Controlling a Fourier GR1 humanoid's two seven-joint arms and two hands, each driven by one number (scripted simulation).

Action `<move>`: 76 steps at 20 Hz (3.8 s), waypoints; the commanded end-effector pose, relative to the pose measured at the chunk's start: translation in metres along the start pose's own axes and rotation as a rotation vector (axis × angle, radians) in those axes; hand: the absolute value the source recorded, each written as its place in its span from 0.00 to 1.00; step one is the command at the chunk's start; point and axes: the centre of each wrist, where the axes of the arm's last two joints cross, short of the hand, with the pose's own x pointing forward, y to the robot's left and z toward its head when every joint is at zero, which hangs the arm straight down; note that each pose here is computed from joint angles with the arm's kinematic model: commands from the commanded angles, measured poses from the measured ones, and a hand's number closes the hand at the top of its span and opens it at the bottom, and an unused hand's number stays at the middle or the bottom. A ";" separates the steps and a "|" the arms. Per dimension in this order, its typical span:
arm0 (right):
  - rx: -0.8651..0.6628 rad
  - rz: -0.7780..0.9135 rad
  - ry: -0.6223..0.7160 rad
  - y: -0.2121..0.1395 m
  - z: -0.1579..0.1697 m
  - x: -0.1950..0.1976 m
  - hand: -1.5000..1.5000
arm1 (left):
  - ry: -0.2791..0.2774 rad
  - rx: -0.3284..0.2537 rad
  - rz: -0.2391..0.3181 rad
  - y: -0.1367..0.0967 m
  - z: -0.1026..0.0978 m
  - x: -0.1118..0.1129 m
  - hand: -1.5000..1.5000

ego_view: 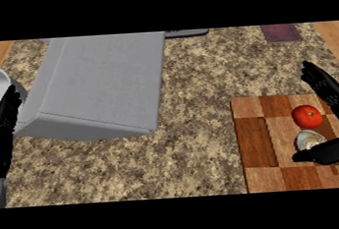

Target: Pick the cupcake from the cutting board and place it in the cardboard box

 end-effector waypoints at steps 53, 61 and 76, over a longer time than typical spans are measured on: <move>0.731 0.609 0.019 -0.063 0.024 -0.084 0.00 | 0.214 -0.002 -0.149 0.011 -0.010 -0.035 0.50; 0.777 0.722 0.098 -0.033 0.025 -0.042 0.00 | 0.227 0.011 -0.144 -0.004 -0.019 -0.031 0.50; 0.537 0.838 0.050 0.005 0.013 -0.098 1.00 | 0.222 -0.003 -0.130 -0.012 -0.008 -0.028 0.50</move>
